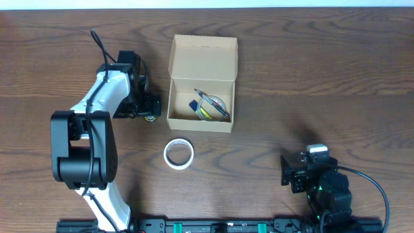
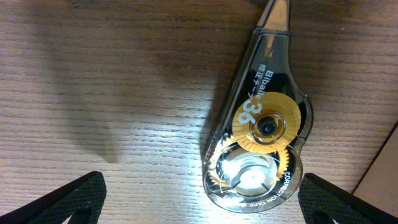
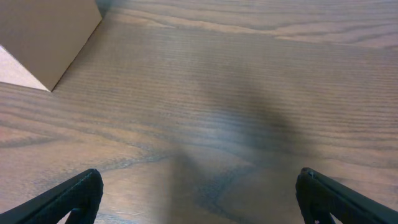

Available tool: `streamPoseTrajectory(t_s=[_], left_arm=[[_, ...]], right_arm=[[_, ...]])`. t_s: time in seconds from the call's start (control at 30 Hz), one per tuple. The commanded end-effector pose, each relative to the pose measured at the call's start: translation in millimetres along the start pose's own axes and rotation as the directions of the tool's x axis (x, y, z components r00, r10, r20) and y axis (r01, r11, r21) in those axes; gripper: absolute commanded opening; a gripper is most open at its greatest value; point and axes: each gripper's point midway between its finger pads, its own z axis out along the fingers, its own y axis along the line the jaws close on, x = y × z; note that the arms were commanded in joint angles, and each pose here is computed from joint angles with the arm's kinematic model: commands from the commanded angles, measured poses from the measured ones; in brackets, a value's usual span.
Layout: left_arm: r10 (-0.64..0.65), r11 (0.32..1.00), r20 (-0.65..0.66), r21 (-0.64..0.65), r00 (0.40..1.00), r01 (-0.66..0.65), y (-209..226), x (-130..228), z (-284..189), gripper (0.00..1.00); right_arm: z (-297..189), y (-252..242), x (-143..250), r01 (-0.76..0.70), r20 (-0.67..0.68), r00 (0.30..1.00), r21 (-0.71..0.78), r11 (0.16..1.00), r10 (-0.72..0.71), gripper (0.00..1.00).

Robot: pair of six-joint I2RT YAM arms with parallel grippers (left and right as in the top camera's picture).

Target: Pack container

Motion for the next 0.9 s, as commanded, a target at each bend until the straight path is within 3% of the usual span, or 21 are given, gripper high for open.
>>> streamPoseTrajectory(t_s=[0.0,0.47,0.53,0.87], left_arm=[[-0.006,1.0,0.011,-0.01,1.0,0.007,1.6,-6.4,-1.2,1.0],[-0.002,1.0,0.022,0.001,1.0,0.002,-1.7,-9.0,-1.0,1.0],[-0.001,1.0,0.022,0.001,1.0,0.001,-1.6,-9.0,-1.0,0.93],[0.0,1.0,-0.025,0.005,1.0,0.0,-2.5,-2.6,11.2,0.84]], right_arm=[[0.0,-1.4,0.1,0.005,0.002,1.0,0.005,1.0,-0.005,0.99],[0.0,-1.4,0.1,0.005,0.002,1.0,0.005,1.0,-0.005,0.99],[0.0,-1.4,0.1,0.005,0.002,1.0,0.005,1.0,-0.005,0.99],[0.0,-1.5,0.1,0.005,0.003,1.0,0.006,1.0,-0.005,0.99]])
